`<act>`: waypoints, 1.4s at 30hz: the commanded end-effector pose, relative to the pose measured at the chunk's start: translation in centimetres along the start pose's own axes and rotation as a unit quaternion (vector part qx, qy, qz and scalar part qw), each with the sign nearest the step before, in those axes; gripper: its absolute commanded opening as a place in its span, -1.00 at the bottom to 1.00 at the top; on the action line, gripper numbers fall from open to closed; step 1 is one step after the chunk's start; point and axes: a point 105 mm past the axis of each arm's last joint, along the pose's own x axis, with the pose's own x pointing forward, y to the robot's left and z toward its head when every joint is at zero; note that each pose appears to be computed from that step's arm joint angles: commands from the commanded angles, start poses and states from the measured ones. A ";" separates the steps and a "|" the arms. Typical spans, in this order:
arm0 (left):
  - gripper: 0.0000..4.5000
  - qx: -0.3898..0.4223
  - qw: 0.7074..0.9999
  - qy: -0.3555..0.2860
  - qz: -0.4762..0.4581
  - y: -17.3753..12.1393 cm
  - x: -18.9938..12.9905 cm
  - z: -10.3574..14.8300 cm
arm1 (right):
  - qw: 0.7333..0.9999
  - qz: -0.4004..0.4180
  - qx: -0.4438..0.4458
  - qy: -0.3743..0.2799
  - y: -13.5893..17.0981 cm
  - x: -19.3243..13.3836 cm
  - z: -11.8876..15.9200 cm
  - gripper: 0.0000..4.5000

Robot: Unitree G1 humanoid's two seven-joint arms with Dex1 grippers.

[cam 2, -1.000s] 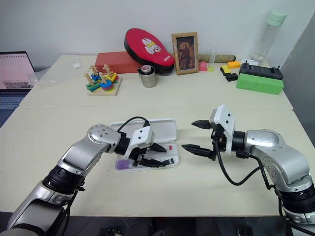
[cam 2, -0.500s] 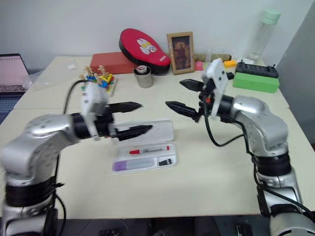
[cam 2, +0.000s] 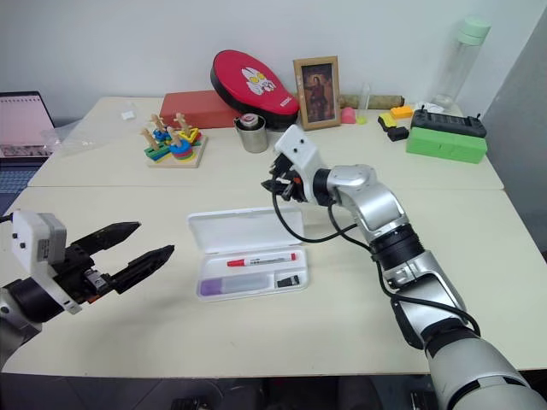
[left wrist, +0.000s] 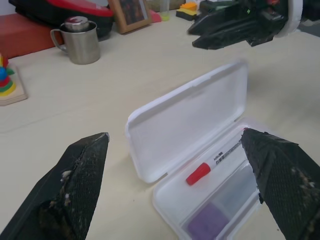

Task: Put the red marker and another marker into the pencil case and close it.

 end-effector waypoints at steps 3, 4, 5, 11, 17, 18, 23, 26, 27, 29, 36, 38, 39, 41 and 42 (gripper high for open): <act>1.00 0.024 1.000 -0.019 -0.008 -1.0 -0.3 1.2 | 0.998 0.018 -0.057 0.009 0.6 0.2 0.4 -0.97; 1.00 0.023 1.000 -0.018 -0.009 -1.0 -0.3 1.2 | 0.998 0.029 -0.063 0.011 1.0 0.1 0.3 -0.97; 1.00 0.024 0.999 -0.019 -0.011 -1.1 -0.2 1.3 | 0.997 0.041 -0.069 0.012 1.4 0.0 0.3 -0.97; 1.00 0.025 0.999 -0.020 -0.024 -1.3 0.0 1.8 | 0.982 0.147 -0.116 0.001 5.6 -1.5 0.0 -0.97; 1.00 0.023 0.999 -0.011 -0.041 -1.6 0.4 1.9 | 0.960 0.227 -0.162 0.007 8.8 -3.2 -1.4 -0.97; 1.00 0.023 0.999 -0.009 -0.043 -1.6 0.4 1.9 | 0.958 0.233 -0.166 0.013 9.1 -3.3 -1.7 -0.97; 1.00 0.019 0.998 -0.005 -0.064 -2.0 0.6 1.9 | 0.947 0.249 -0.187 0.076 10.1 -3.4 -5.1 -0.97; 1.00 0.019 0.997 -0.006 -0.077 -2.3 0.7 2.0 | 0.940 0.244 -0.205 0.121 9.9 -3.3 -7.4 -0.97; 1.00 0.017 0.997 -0.005 -0.081 -2.4 0.7 2.0 | 0.940 0.242 -0.204 0.126 9.9 -3.2 -7.7 -0.97; 1.00 0.016 0.996 0.000 -0.089 -2.5 0.7 1.9 | 0.942 0.239 -0.197 0.130 9.8 -3.2 -8.1 -0.97; 1.00 0.017 0.996 0.006 -0.089 -2.3 1.6 1.5 | 0.968 0.218 -0.118 0.046 8.7 -4.1 -5.1 -0.97; 1.00 0.011 0.998 0.002 -0.066 -1.5 2.2 1.5 | 0.978 0.192 -0.078 -0.004 7.6 -4.7 -3.3 -0.97; 1.00 0.007 0.999 0.000 -0.047 -0.7 2.5 1.4 | 0.984 0.168 -0.052 -0.023 6.6 -5.0 -2.7 -0.89; 1.00 -0.001 1.000 0.007 -0.008 0.9 3.0 0.7 | 0.991 0.126 -0.008 -0.042 4.5 -5.8 -2.2 -0.76; 1.00 0.001 1.000 0.015 0.017 2.0 3.2 0.3 | 0.993 0.106 0.010 -0.044 3.5 -6.4 -2.4 -0.63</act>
